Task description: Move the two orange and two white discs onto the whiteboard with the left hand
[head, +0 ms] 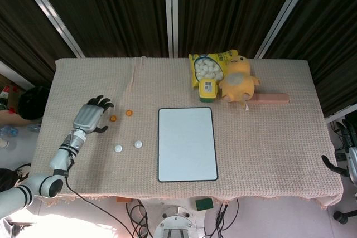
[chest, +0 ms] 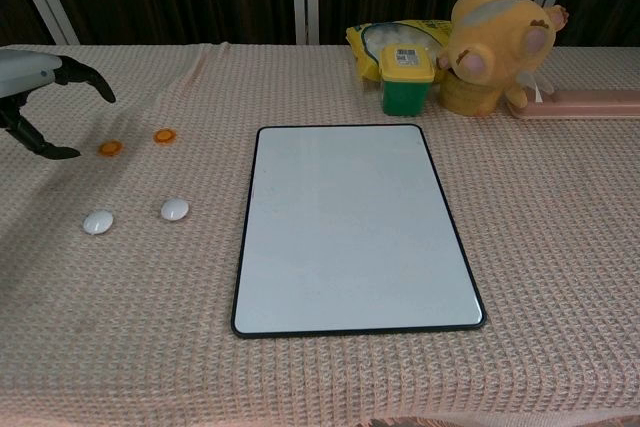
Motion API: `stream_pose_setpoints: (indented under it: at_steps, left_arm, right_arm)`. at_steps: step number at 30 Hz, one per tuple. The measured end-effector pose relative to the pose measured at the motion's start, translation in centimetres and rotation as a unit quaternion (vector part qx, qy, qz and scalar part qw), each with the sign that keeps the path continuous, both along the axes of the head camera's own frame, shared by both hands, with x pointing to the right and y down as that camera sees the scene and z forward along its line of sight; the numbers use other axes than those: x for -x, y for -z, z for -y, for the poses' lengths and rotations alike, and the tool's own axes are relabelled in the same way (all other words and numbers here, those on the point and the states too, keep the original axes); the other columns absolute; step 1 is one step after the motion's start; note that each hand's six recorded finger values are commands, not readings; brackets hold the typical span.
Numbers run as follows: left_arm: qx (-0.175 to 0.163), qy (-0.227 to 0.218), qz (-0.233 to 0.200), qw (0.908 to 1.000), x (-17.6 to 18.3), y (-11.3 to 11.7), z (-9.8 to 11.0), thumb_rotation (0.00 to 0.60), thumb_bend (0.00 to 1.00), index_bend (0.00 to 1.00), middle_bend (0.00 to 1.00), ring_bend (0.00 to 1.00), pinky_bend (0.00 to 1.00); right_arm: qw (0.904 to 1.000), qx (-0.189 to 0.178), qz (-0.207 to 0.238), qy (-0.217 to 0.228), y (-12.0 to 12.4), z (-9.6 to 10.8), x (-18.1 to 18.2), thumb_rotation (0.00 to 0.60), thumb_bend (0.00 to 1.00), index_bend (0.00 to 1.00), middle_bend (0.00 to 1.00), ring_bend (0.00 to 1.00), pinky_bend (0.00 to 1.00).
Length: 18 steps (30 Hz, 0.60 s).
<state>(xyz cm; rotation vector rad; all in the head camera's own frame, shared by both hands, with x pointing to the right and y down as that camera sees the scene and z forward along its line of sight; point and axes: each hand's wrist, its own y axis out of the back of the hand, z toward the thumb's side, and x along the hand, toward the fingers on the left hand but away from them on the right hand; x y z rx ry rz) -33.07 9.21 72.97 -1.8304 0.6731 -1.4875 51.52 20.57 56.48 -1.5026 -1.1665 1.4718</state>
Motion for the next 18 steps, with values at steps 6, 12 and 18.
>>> stream_pose_setpoints:
  at_steps: [6, 12, 18]
  left_arm:
    - [0.011, 0.003, -0.001, 0.9999, -0.1, -1.0, -0.2, 0.600, 0.22, 0.27, 0.15, 0.04, 0.14]
    - [0.020, 0.000, 0.004, 0.9998, -0.4, -1.9, 0.0, 0.600, 0.24, 0.30, 0.15, 0.04, 0.14]
    - [0.026, -0.002, 0.006, 0.9996, -0.8, -2.5, 0.3, 0.600, 0.27, 0.32, 0.15, 0.04, 0.14]
  right_arm:
    - [1.0000, 0.001, 0.000, 0.002, -0.1, 0.0, 0.2, 0.600, 0.22, 0.00, 0.00, 0.00, 0.00]
    - [1.0000, 0.002, -0.002, -0.002, -0.1, -0.1, 0.0, 0.600, 0.22, 0.00, 0.00, 0.00, 0.00]
    - [1.0000, 0.005, -0.002, -0.004, -0.4, -0.1, -0.1, 0.600, 0.22, 0.00, 0.00, 0.00, 0.00]
